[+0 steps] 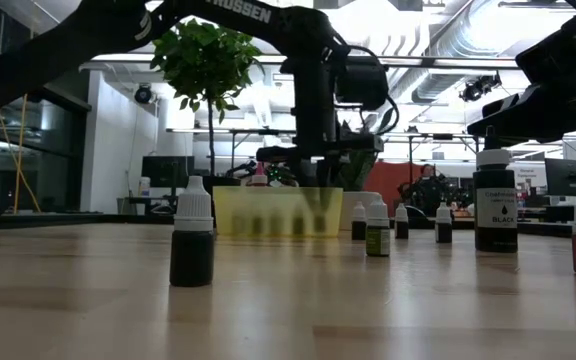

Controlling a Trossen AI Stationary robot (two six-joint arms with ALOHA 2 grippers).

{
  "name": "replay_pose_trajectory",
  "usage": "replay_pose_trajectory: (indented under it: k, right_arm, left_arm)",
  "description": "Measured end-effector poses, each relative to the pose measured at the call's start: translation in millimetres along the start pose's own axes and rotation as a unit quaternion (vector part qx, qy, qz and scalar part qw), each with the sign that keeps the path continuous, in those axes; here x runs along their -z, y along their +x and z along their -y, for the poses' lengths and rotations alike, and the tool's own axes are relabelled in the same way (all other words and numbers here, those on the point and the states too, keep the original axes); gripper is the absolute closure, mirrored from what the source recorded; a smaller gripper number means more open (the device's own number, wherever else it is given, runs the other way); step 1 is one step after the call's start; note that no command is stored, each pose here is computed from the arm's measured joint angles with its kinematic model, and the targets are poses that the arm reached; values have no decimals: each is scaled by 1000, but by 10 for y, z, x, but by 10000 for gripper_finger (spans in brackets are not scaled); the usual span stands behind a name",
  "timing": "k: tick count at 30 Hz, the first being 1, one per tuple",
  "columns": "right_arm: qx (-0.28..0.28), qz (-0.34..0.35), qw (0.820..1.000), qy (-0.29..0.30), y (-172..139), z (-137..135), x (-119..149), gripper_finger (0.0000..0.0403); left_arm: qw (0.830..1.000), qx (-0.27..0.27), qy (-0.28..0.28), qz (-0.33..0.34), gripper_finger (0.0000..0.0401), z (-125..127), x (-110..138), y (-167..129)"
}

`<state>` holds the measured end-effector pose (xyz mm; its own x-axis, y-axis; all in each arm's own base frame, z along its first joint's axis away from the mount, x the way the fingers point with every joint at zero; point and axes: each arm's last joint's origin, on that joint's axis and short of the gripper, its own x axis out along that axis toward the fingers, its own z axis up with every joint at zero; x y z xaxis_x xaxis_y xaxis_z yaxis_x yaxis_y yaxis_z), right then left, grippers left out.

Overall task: Pick & Place food coloring
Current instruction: Put the small purple food coloring bottle into the yellow bin

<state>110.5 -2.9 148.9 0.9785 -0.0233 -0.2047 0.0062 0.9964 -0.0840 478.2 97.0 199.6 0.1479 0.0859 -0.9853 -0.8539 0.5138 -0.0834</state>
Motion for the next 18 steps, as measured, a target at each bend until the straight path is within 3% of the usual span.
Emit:
replay_pose_trajectory:
  k: [14, 18]
  right_arm:
    - [0, 0, 1000, 0, 0, 0, 0, 402]
    - [0, 0, 1000, 0, 0, 0, 0, 402]
  left_arm:
    - [1000, -5, 6, 6, 333, -23, -24, -2]
    - [1000, -5, 7, 7, 314, -26, -29, -2]
